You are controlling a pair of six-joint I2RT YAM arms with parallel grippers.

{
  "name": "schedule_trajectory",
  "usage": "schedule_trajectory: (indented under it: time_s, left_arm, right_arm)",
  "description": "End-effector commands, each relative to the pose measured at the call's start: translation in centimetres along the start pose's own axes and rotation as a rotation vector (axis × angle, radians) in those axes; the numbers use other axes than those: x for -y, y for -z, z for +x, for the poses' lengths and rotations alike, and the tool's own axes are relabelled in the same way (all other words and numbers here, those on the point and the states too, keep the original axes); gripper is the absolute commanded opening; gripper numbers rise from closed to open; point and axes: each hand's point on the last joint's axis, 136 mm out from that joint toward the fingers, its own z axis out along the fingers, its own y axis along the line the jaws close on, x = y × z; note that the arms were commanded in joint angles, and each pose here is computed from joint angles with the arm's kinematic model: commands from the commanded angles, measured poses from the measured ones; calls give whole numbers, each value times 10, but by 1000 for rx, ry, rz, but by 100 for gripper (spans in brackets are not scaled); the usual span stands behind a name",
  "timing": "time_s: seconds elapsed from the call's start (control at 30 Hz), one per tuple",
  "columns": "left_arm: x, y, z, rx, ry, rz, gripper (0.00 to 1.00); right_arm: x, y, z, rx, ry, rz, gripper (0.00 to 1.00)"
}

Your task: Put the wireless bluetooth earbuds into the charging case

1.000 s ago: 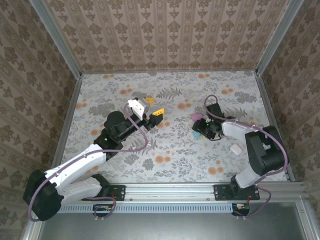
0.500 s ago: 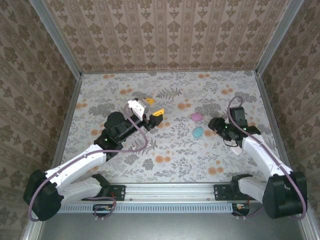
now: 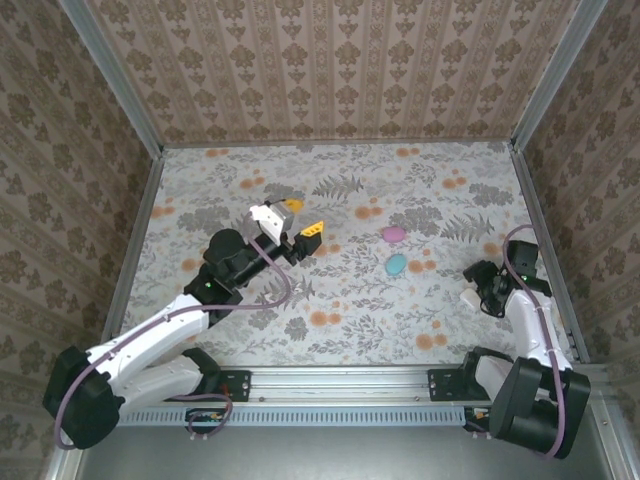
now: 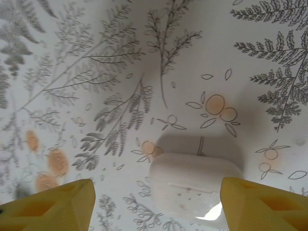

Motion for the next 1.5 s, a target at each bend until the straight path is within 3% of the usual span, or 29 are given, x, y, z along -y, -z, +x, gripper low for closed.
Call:
schedule_trajectory:
  time_s: [0.0,0.2,0.53,0.93,1.2,1.3,1.37,1.47]
  left_arm:
    - [-6,8,-8,29,-5,-23,67]
    - [-12,12,-5,27,2,-44,67]
    - [-13,10,-5,25,11,-38,68]
    - [-11,3,-5,16,35,-17,68]
    - [-8,-3,-4,13,56,4,68]
    - [-7,-3,-7,14,56,9,68]
    - [-8,-2,-6,12,54,2,68]
    - [-8,-2,-7,10,54,2,68]
  right_arm:
    - [-2,4,-19,50,64,27,72]
    - [17,-13,-9,-17,33,101,70]
    - [-18,-31,28,-210,116,-10,63]
    - [-54,-9,97,-322,250,-106,61]
    - [-86,6,153,-490,389,-252,63]
    - [-73,15,125,-330,504,-102,64]
    - [-75,16,103,-216,525,-102,65]
    - [-91,15,90,-204,533,-175,66]
